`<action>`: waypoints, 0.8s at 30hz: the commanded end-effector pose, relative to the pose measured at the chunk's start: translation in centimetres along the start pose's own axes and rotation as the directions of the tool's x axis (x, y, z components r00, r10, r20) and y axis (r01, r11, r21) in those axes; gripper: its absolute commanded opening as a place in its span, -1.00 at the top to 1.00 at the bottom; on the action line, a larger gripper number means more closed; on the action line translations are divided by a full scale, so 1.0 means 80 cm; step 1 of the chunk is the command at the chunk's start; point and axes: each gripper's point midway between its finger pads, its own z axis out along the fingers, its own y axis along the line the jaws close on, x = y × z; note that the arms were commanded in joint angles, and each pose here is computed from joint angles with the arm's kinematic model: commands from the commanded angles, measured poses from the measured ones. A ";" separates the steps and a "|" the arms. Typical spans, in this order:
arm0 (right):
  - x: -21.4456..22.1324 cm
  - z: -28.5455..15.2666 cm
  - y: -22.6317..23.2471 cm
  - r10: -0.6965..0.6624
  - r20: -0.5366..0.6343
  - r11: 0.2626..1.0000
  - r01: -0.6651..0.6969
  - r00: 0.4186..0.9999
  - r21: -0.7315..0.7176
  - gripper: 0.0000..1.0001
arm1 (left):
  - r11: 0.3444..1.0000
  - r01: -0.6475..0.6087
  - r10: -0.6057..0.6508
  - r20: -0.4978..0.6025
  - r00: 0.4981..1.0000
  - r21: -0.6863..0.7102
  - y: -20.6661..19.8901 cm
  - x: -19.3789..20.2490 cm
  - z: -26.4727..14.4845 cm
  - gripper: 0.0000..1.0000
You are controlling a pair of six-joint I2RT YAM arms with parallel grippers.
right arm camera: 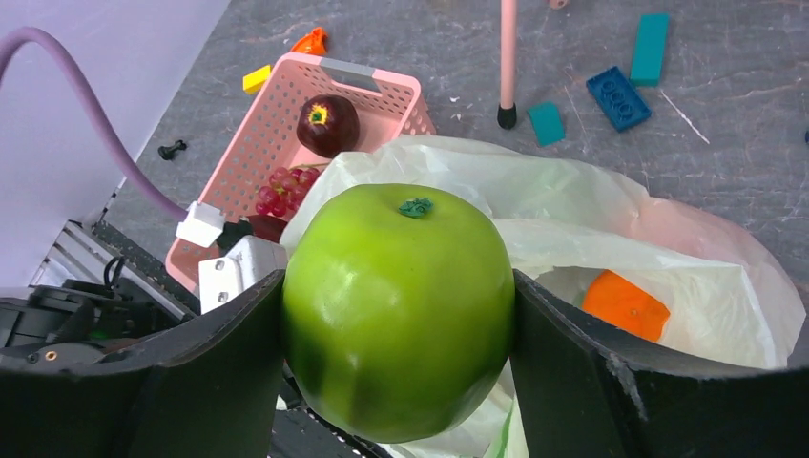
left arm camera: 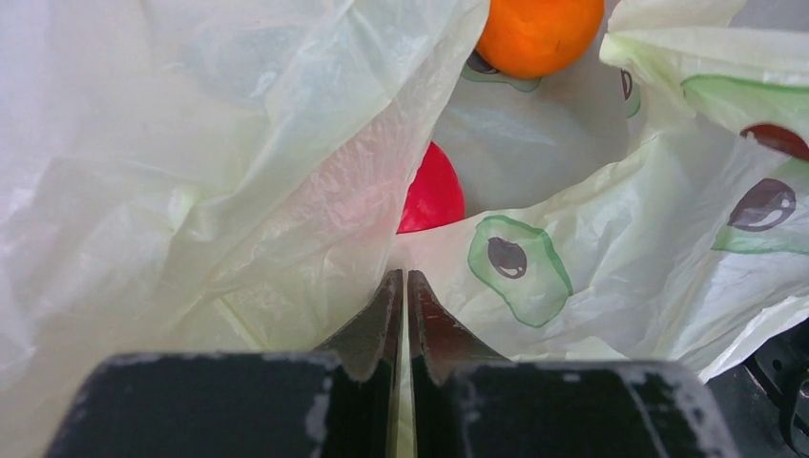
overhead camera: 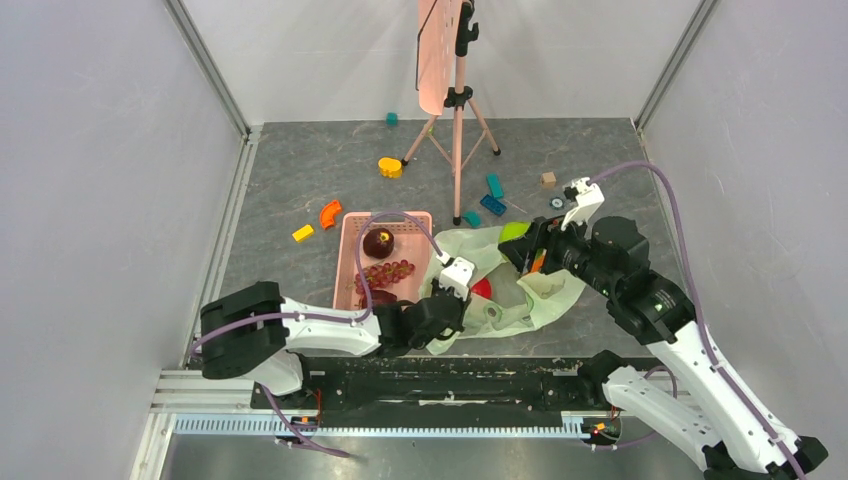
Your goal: Take the fake fruits out of the plastic bag
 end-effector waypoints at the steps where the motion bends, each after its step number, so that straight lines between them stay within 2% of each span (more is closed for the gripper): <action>1: -0.027 -0.017 0.017 -0.020 0.046 0.999 0.022 0.999 -0.042 -0.31 | 0.996 0.093 -0.092 0.083 0.992 -0.004 0.001 -0.030 -0.009 0.78; 5: -0.019 -0.006 0.029 -0.039 0.020 0.993 0.041 0.999 -0.107 -0.31 | 0.992 0.120 -0.125 0.110 0.986 0.048 -0.006 -0.052 -0.026 0.61; 8: -0.012 0.011 0.034 -0.045 0.004 0.988 0.045 0.999 -0.146 -0.29 | 0.983 0.146 -0.162 0.160 0.974 0.107 -0.013 -0.090 -0.053 0.38; 11: -0.013 0.030 0.035 -0.049 0.004 0.987 0.049 0.999 -0.154 -0.26 | 0.977 0.152 -0.183 0.218 0.959 0.152 -0.012 -0.132 -0.086 0.27; 15: -0.017 0.054 0.048 -0.040 0.015 0.978 0.042 0.999 -0.205 -0.25 | 0.971 0.167 -0.210 0.284 0.935 0.171 0.005 -0.171 -0.132 0.22; 19: -0.017 0.079 0.079 -0.053 0.011 0.962 0.054 0.999 -0.269 -0.24 | 0.974 0.198 -0.222 0.317 0.922 0.106 0.043 -0.181 -0.167 0.22; 24: 0.006 0.129 0.131 -0.147 -0.045 0.940 0.125 0.988 -0.317 -0.26 | 0.968 0.251 -0.234 0.358 0.904 0.000 0.096 -0.180 -0.203 0.21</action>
